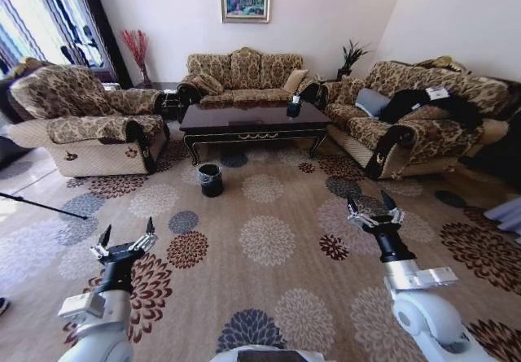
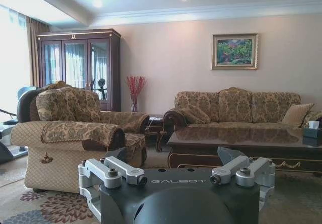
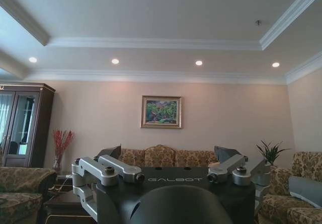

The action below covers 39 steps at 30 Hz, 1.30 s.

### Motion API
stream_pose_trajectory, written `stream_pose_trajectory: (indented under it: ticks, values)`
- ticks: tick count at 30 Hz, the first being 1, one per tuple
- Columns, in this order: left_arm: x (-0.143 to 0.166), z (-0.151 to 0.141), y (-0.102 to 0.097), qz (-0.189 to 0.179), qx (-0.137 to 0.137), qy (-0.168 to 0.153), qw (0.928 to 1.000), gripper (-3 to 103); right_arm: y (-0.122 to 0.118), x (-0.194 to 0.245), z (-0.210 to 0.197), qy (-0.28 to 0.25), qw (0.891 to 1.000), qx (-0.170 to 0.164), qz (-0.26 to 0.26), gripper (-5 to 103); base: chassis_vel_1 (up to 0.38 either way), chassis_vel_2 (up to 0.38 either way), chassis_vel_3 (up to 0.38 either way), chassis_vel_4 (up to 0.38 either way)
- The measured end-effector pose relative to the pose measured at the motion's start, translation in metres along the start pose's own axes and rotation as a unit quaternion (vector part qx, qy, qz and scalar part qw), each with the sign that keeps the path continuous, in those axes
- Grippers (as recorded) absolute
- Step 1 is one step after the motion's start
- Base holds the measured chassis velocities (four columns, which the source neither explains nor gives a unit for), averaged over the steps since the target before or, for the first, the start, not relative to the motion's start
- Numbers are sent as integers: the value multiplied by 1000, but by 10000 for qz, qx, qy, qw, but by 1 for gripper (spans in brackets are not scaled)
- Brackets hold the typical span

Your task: Move to the front of the table and pick up the trash from the floor, then place it into the trash bin.

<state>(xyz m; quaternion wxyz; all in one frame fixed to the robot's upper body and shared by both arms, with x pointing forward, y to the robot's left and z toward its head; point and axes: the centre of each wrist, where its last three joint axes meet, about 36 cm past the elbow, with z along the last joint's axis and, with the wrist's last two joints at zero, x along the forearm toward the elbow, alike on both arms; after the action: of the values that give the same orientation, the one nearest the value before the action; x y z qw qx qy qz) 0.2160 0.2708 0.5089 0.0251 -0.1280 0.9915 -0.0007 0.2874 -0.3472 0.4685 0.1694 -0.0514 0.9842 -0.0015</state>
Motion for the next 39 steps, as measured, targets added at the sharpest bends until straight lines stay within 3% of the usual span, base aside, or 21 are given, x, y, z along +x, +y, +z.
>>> stream_pose_trajectory:
  ticks: [39]
  values:
    - [0,0,0,-1,0,0,10000,100,0,0,0,0,10000,0,0,100,0,0,0,0]
